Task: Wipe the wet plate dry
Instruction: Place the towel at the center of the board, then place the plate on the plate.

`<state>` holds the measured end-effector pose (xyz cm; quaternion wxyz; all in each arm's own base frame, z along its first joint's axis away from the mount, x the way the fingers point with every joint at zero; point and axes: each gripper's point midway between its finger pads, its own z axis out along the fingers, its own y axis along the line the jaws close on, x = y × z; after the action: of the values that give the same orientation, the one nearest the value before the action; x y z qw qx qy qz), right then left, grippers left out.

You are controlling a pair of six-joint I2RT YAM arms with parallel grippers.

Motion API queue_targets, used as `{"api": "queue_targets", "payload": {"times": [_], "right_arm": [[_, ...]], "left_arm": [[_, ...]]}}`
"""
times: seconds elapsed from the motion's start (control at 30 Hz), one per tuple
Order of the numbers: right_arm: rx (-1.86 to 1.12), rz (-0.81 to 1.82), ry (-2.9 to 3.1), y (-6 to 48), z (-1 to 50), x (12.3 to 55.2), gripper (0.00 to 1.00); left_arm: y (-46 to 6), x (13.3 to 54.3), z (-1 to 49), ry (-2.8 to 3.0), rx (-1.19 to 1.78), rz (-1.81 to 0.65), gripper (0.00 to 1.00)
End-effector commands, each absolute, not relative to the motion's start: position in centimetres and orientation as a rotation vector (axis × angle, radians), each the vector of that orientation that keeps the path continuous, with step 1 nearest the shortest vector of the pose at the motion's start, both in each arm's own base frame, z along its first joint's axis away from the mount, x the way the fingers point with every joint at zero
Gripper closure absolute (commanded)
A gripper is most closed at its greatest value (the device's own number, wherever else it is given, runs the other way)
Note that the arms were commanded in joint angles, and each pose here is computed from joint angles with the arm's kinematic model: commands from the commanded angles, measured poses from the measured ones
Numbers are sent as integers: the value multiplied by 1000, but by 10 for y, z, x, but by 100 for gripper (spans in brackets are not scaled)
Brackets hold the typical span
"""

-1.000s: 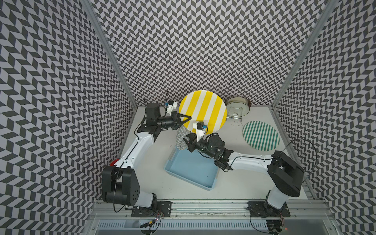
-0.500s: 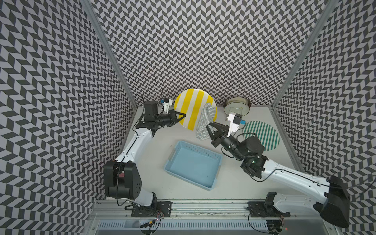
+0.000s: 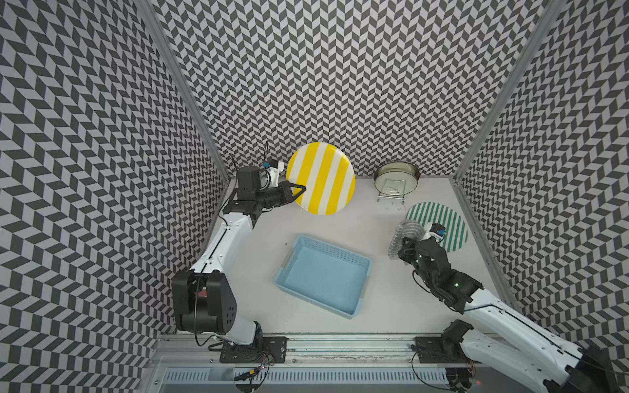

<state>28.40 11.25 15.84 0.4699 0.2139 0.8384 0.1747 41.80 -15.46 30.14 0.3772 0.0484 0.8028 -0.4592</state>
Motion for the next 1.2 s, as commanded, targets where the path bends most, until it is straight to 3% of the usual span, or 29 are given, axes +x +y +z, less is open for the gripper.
{"api": "queue_targets", "payload": {"times": [0.0, 0.13, 0.23, 0.27, 0.33, 0.57, 0.77, 1.0, 1.17], "right_arm": [[528, 392, 2182, 116, 118, 278, 87], [470, 373, 2342, 133, 85, 275, 84], [425, 339, 2390, 138, 83, 278, 37], [417, 333, 2386, 138, 88, 280, 26], [377, 353, 2345, 141, 108, 285, 18], [230, 539, 2034, 141, 220, 298, 9], [-23, 846, 1875, 168, 283, 294, 10], [-155, 1063, 1774, 190, 303, 283, 11], [-273, 1227, 1715, 210, 311, 269, 19]], "left_arm": [[-154, 408, 348, 1912, 244, -1120, 100], [-154, 407, 345, 1921, 249, -1116, 100], [-154, 405, 342, 1930, 255, -1115, 100], [-155, 405, 340, 1933, 266, -1109, 100], [-156, 403, 340, 1927, 304, -1095, 100], [-169, 383, 343, 1877, 501, -1126, 100], [-190, 348, 341, 1828, 741, -1229, 100], [-208, 305, 342, 1777, 925, -1373, 100], [-217, 290, 342, 1763, 990, -1405, 100]]}}
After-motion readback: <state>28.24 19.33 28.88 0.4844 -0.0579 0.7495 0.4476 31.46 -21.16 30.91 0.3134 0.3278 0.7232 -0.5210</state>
